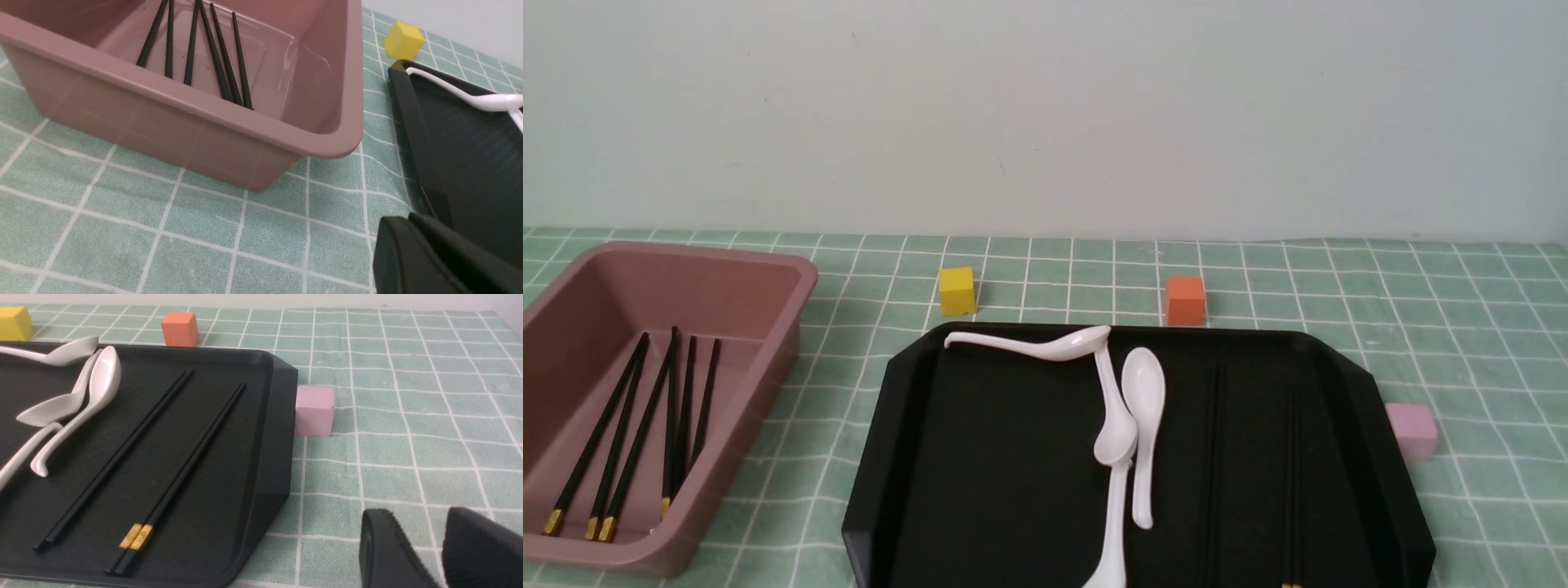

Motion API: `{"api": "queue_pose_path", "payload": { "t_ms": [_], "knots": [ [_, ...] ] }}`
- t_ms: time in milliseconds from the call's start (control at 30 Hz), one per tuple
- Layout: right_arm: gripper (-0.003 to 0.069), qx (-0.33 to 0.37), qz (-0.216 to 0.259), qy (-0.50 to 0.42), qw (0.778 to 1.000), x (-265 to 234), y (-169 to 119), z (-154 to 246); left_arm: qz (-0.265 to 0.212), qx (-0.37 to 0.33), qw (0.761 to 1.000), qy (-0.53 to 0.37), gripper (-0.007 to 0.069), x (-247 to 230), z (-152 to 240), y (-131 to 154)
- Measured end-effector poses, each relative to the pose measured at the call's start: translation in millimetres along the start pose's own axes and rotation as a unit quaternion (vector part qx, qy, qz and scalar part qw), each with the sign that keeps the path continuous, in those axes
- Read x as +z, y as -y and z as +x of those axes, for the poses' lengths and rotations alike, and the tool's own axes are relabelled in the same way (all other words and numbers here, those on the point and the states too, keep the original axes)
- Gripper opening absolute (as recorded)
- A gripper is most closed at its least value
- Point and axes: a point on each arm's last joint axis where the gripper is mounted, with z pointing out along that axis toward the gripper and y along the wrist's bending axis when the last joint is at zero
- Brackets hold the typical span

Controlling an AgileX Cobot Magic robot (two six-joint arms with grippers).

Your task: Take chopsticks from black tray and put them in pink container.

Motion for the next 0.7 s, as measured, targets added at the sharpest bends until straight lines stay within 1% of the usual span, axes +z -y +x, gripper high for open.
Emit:
{"api": "queue_pose_path", "payload": {
  "t_ms": [700],
  "knots": [
    [0.024, 0.0, 0.0, 0.0, 1.0, 0.0, 0.0, 0.0, 0.0, 0.0, 1.0, 0.0, 0.0036, 0.0, 0.0, 0.0]
  ]
}}
